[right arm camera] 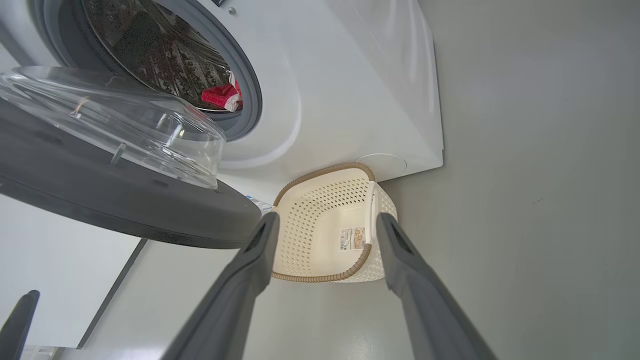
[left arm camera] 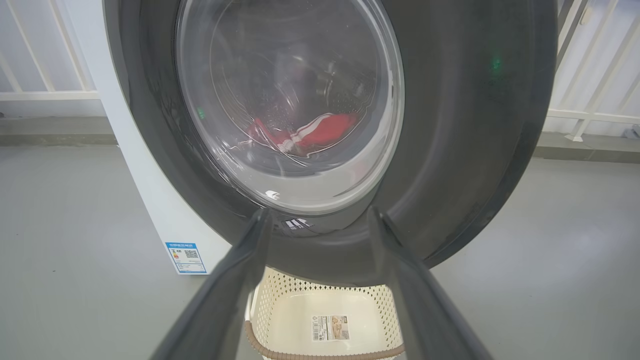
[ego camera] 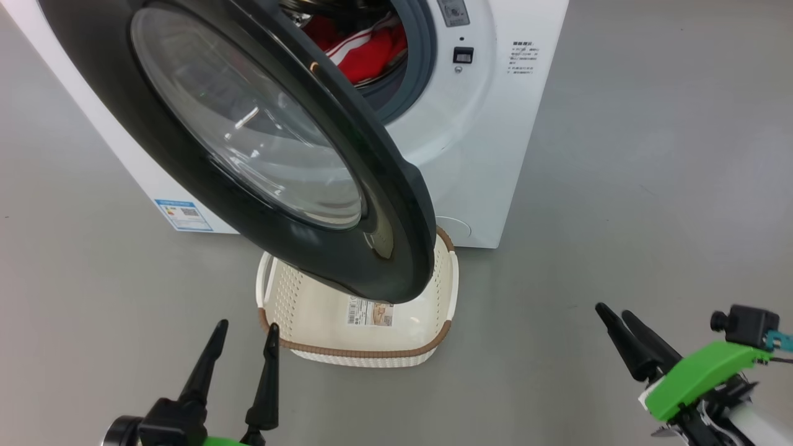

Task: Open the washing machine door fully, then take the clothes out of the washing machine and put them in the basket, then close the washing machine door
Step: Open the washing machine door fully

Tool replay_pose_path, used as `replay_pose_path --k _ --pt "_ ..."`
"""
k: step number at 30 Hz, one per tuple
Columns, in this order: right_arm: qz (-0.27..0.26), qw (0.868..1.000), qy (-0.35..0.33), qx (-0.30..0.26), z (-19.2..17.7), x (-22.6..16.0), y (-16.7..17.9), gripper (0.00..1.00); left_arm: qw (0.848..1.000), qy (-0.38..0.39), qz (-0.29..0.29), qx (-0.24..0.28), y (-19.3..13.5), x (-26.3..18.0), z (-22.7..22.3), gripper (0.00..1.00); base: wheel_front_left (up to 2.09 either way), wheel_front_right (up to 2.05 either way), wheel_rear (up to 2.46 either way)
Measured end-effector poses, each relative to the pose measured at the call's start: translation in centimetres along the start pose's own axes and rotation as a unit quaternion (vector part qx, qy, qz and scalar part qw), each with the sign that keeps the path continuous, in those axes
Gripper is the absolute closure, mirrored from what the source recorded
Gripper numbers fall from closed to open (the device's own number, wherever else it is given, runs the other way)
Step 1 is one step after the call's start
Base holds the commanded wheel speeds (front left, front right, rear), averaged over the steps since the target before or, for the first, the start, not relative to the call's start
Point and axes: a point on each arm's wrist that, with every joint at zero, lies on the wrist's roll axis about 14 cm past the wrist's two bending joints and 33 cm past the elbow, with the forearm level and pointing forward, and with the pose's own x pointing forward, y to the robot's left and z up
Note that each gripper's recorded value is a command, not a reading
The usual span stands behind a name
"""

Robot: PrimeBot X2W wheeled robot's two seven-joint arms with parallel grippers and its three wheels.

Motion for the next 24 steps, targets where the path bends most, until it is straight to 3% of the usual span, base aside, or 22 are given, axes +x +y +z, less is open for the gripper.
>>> replay_pose_path --k 9,11,14,24 --pt "-0.024 0.996 -0.047 -0.071 0.8 -1.5 -2.2 0.00 1.000 0.003 -0.002 -0.001 -0.1 0.3 -0.2 0.00 0.00 0.00 0.00" --pt "-0.031 0.993 -0.074 -0.088 2.4 -1.8 -2.6 0.00 1.000 0.003 -0.003 -0.001 -0.2 0.4 -0.3 0.00 0.00 0.00 0.00" --pt "-0.045 0.981 -0.123 -0.143 5.0 -2.8 -3.1 0.00 1.000 0.005 -0.006 -0.001 -0.4 0.6 -0.4 0.00 0.00 0.00 0.00" --pt "-0.076 0.953 -0.191 -0.221 6.6 -5.1 -3.0 0.00 1.000 0.004 -0.007 0.002 -0.4 0.7 -0.4 0.00 0.00 0.00 0.00"
